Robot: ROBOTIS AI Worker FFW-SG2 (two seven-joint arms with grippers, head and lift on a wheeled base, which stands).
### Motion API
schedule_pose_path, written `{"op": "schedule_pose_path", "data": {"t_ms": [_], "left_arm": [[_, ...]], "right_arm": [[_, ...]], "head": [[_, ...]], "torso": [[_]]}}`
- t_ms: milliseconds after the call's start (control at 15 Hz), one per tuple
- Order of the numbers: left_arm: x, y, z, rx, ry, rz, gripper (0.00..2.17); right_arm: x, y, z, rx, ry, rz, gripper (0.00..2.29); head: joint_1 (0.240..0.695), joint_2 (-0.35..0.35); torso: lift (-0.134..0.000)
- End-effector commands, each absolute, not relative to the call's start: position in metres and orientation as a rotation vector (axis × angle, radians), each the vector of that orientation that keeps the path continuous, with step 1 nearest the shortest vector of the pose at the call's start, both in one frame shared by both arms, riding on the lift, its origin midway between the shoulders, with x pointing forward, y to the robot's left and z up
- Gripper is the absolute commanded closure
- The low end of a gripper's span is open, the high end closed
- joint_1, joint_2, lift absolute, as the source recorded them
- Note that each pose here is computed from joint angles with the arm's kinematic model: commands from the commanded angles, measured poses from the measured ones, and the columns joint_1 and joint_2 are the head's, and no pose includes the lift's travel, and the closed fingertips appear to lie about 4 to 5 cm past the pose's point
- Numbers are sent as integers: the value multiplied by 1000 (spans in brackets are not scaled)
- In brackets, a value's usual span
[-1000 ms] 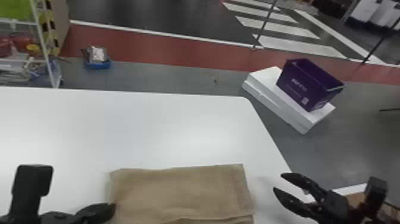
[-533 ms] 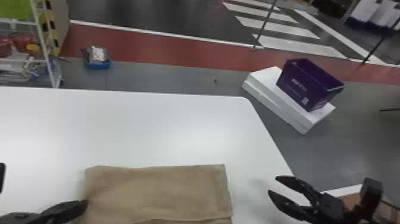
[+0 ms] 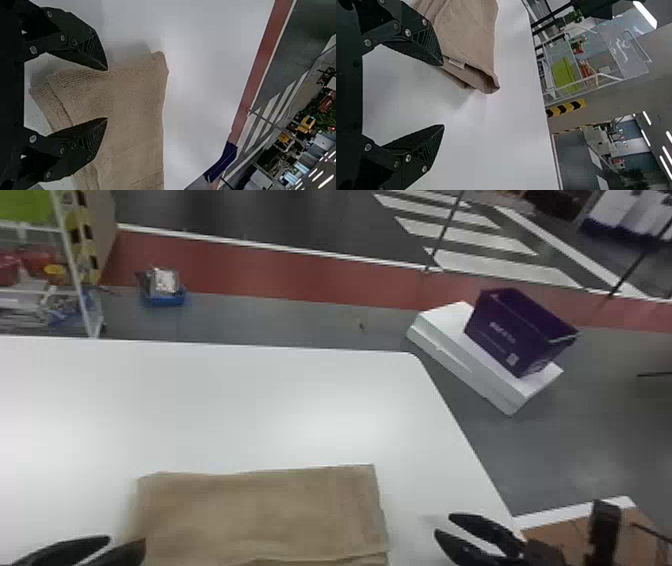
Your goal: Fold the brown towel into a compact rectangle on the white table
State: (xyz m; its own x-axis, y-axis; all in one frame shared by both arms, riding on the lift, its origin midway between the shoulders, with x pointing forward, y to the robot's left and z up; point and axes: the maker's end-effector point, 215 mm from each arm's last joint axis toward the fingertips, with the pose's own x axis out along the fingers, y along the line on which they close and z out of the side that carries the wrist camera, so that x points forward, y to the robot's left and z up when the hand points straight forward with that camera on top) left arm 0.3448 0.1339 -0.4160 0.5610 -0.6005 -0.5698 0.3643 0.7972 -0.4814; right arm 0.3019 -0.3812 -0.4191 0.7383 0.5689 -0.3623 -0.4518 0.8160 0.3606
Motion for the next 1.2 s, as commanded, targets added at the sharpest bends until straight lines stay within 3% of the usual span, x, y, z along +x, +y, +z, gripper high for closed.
{"op": "schedule_pose_path", "data": {"t_ms": [0,200,533,1133], "left_arm": [[337,143,-413,-343,793,-573,33],[330,155,-408,-382,782,-581,33],[326,163,-403,-399,766,-584,33],[324,162,-409,-403,765,-585,33]], "right_arm": [[293,-357,-414,368,559,518,390],[291,-331,-403,430,648,446,394],[283,-325,-427,412,814,295,394],[329,-311,-433,483,814,286,394]], "head": [[695,-350],[695,-350],[695,-320],[695,-277]], "torso": [[-123],[-123],[-123],[-123]]}}
